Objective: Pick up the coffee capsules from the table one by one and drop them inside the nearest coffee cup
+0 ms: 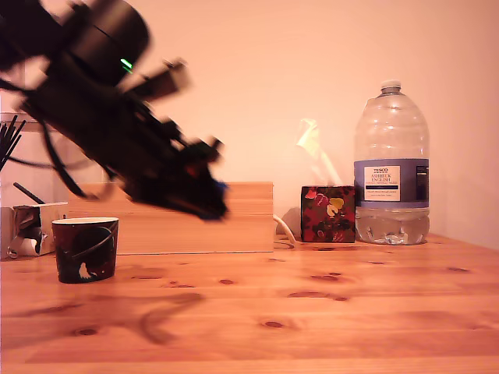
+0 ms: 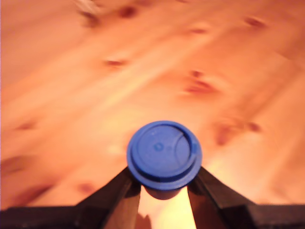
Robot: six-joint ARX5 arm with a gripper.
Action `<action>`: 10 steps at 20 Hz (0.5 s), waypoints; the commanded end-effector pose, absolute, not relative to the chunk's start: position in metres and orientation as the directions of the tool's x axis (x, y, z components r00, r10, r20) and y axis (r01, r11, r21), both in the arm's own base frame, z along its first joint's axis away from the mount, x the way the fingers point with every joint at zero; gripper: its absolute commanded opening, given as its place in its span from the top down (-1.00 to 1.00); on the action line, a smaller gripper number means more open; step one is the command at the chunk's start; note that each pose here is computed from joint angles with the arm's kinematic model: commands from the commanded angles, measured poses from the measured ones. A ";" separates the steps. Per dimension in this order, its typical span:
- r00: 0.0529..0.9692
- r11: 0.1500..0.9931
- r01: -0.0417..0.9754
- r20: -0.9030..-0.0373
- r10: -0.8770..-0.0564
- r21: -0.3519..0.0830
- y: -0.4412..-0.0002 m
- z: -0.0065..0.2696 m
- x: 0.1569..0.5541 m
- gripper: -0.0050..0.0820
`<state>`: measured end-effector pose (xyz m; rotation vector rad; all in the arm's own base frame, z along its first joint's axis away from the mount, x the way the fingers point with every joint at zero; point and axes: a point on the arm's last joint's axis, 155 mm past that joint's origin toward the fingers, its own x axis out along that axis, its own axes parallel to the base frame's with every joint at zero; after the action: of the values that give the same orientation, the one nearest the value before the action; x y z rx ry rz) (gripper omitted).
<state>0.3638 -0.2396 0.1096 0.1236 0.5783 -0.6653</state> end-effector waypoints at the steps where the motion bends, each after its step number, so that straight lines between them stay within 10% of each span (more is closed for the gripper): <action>1: 0.642 0.803 0.592 -0.560 -0.523 -0.070 -0.227 0.106 0.365 0.55; 10: 0.741 0.912 0.407 -0.564 -0.365 -0.055 -0.139 0.127 0.388 0.55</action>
<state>0.3898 -0.1433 0.1253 0.0711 0.6076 -0.4299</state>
